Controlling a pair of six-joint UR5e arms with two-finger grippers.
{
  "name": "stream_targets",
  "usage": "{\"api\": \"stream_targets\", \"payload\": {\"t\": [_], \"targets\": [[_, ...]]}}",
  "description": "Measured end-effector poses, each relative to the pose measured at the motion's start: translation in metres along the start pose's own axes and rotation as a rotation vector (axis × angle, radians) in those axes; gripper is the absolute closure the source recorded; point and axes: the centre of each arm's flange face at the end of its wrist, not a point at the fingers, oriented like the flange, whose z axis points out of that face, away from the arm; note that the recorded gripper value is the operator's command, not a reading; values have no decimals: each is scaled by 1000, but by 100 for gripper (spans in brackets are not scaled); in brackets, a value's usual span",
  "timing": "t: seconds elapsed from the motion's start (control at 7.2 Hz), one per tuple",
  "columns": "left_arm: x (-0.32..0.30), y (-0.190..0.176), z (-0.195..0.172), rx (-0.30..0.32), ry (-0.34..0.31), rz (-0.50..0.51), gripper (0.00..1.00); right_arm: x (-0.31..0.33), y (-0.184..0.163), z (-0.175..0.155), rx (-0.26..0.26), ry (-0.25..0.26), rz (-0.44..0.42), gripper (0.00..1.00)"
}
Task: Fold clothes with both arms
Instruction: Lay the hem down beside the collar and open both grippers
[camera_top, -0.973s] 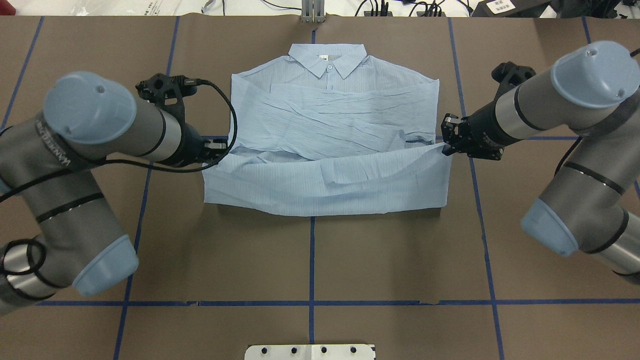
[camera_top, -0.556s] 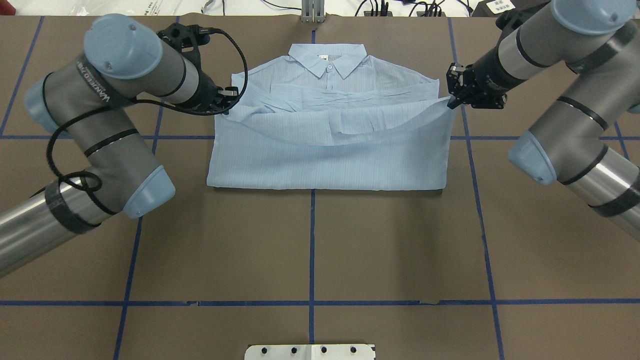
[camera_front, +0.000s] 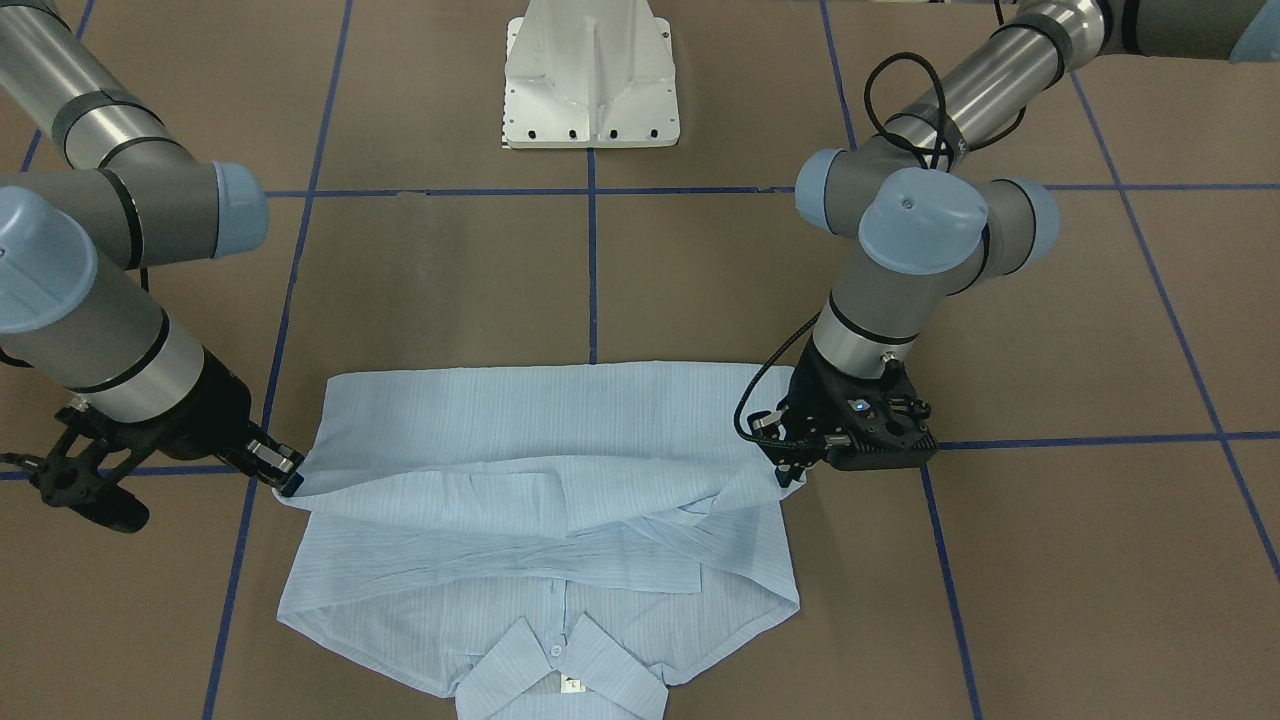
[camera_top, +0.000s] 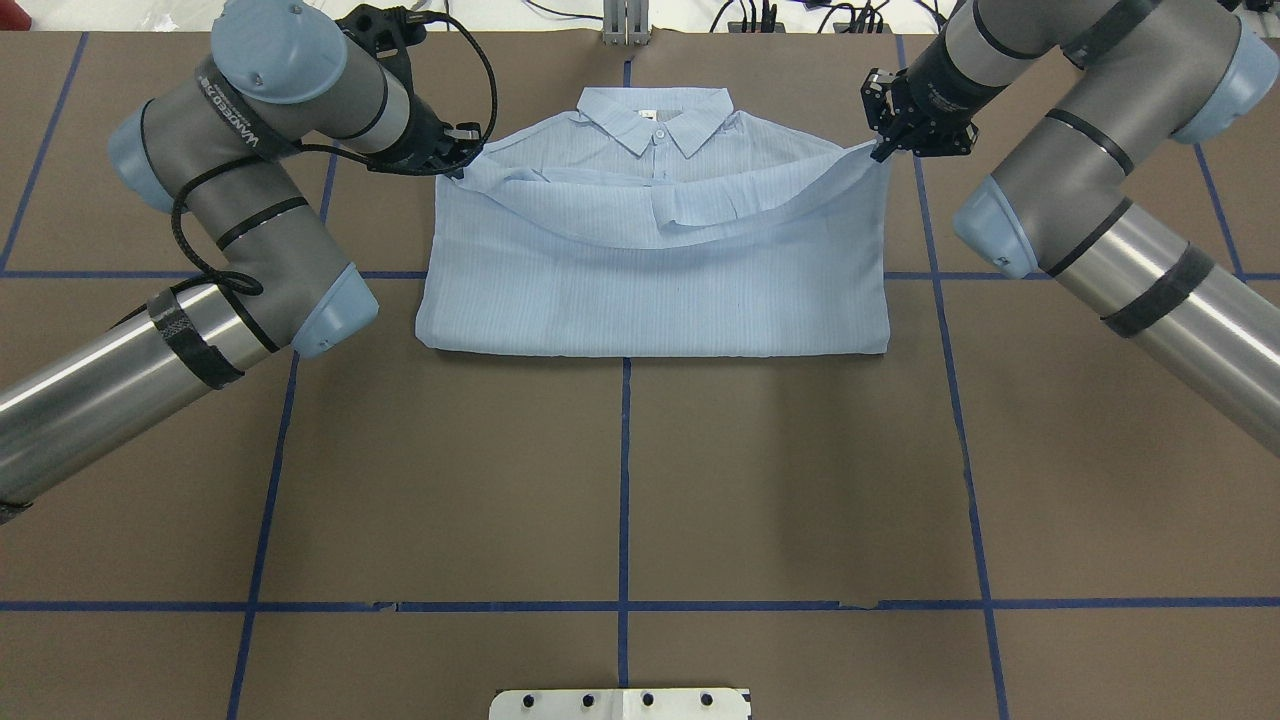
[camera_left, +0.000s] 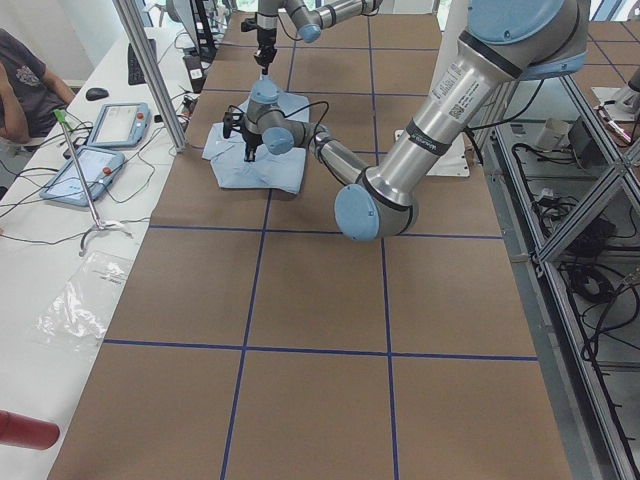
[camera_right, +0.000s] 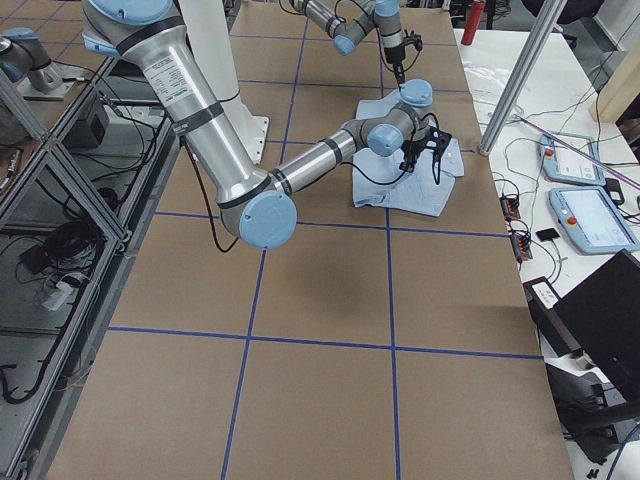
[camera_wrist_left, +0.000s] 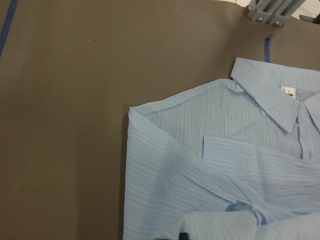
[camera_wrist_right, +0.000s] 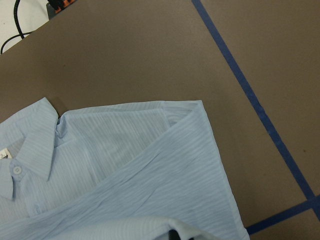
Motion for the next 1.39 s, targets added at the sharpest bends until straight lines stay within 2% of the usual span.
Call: {"api": "stream_targets", "payload": {"t": [0.56,1.39], "targets": [[-12,-18,32,4,-16,-10,100,-8,-25,19,3,44,14,100],[15,-42,43,21,-3,-14,100,8,-64,30,13,94,-22,100]]}}
